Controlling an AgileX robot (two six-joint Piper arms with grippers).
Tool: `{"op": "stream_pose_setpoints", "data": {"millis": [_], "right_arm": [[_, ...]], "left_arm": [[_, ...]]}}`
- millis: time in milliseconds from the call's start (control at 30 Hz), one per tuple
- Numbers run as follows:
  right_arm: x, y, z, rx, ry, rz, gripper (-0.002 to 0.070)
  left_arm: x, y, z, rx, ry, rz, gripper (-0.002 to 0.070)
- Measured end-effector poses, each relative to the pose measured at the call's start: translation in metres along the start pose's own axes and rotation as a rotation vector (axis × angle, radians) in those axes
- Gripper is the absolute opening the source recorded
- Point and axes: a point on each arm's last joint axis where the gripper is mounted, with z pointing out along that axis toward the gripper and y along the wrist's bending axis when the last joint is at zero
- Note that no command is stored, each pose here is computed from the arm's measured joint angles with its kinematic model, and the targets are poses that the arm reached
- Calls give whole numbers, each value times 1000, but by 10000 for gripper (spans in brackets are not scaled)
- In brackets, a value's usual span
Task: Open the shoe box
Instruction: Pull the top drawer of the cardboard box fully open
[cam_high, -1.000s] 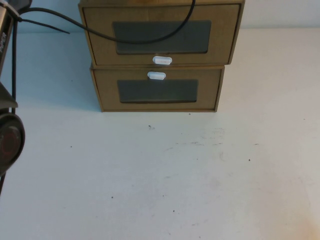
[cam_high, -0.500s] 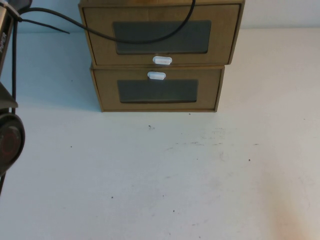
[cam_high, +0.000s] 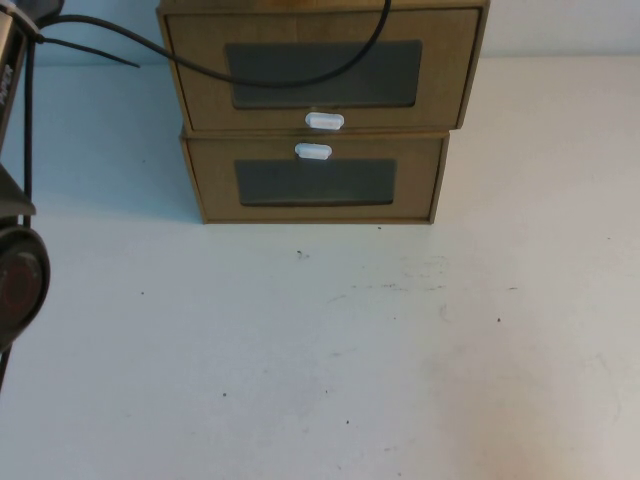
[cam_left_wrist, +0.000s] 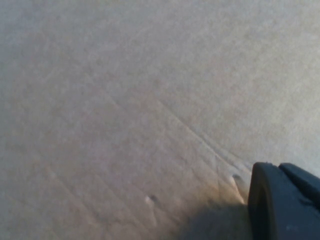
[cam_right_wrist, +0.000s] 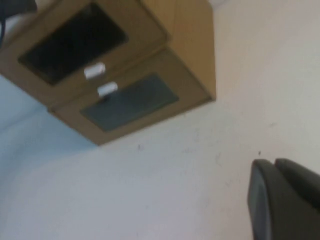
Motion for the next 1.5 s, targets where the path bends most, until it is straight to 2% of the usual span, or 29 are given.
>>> {"op": "stream_pose_setpoints", "data": {"millis": [267, 533, 767, 900, 1033, 1200, 1333, 1500], "right_arm": [[-19, 25, 16, 34, 386, -230, -14], [-39, 38, 51, 12, 568, -339, -14], [-64, 81, 105, -80, 695, -489, -13], [-63, 111, 142, -72, 768, -668, -13], [-49, 144, 167, -19, 756, -951, -13], [-26, 170, 186, 25, 651, -1241, -13], [-10, 180, 203, 48, 533, -1425, -13], [4, 181, 228, 83, 423, -1561, -3]], "left_arm": [[0, 0, 0, -3, 1, 0, -5], [0, 0, 0, -3, 1, -5, -5], [0, 0, 0, -3, 1, -37, -5], [0, 0, 0, -3, 1, -103, -5], [0, 0, 0, -4, 0, -180, -5], [0, 1, 0, -6, -2, -245, -5], [0, 1, 0, -8, -2, -257, -5], [0, 1, 0, -8, -2, -261, -5]]}}
